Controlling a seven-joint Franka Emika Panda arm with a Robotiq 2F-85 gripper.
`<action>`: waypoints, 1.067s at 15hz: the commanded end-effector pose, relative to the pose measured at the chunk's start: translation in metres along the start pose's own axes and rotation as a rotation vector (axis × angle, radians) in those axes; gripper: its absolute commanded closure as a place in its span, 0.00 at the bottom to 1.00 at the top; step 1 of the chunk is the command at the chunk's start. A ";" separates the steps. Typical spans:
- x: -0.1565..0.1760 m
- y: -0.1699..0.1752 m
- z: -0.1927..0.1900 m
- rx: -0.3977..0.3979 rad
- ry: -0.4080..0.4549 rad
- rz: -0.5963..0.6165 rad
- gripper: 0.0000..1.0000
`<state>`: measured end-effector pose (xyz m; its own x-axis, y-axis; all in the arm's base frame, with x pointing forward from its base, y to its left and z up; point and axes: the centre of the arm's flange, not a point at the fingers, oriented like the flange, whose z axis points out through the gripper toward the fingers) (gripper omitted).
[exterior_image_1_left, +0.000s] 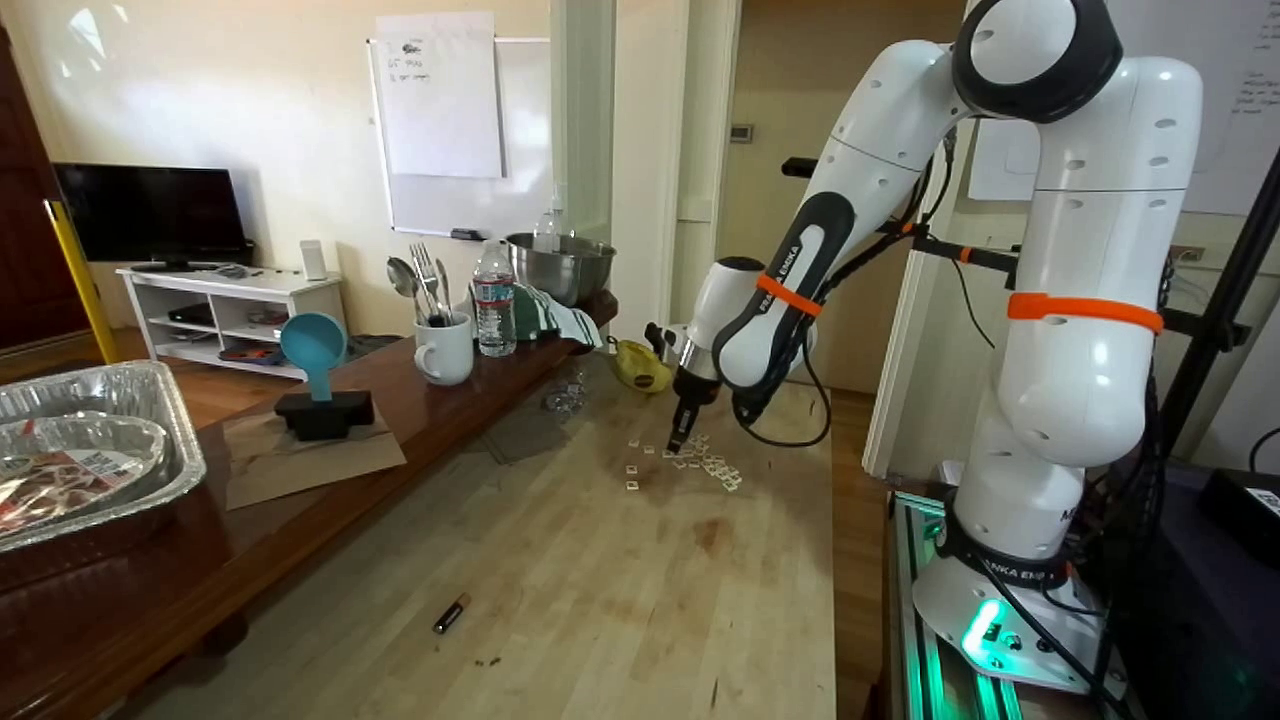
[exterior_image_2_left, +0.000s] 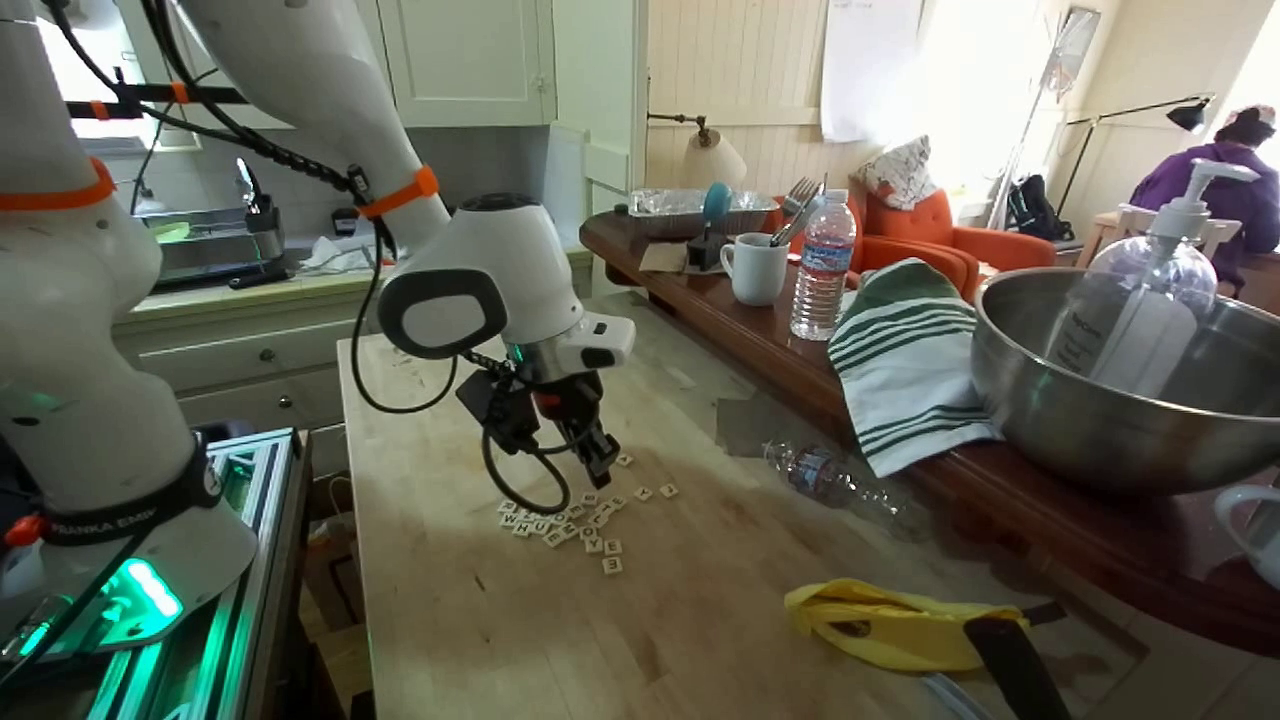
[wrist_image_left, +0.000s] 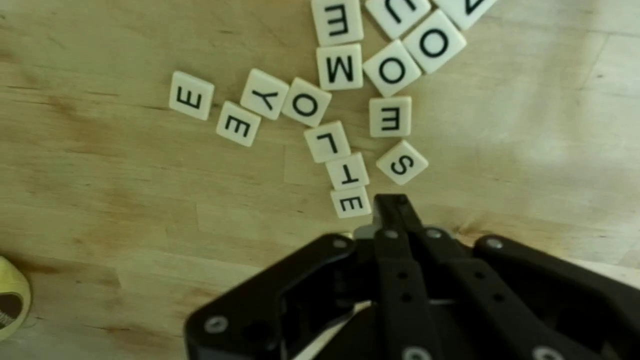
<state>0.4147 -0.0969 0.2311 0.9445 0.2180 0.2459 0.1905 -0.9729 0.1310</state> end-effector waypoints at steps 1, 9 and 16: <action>-0.006 -0.004 0.003 -0.016 0.011 0.026 1.00; -0.010 -0.010 0.008 0.042 -0.002 0.080 1.00; -0.012 -0.011 0.004 0.068 -0.023 0.106 1.00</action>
<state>0.4106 -0.0810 0.2239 0.9600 0.1185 0.2536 0.1053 -0.9923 0.0651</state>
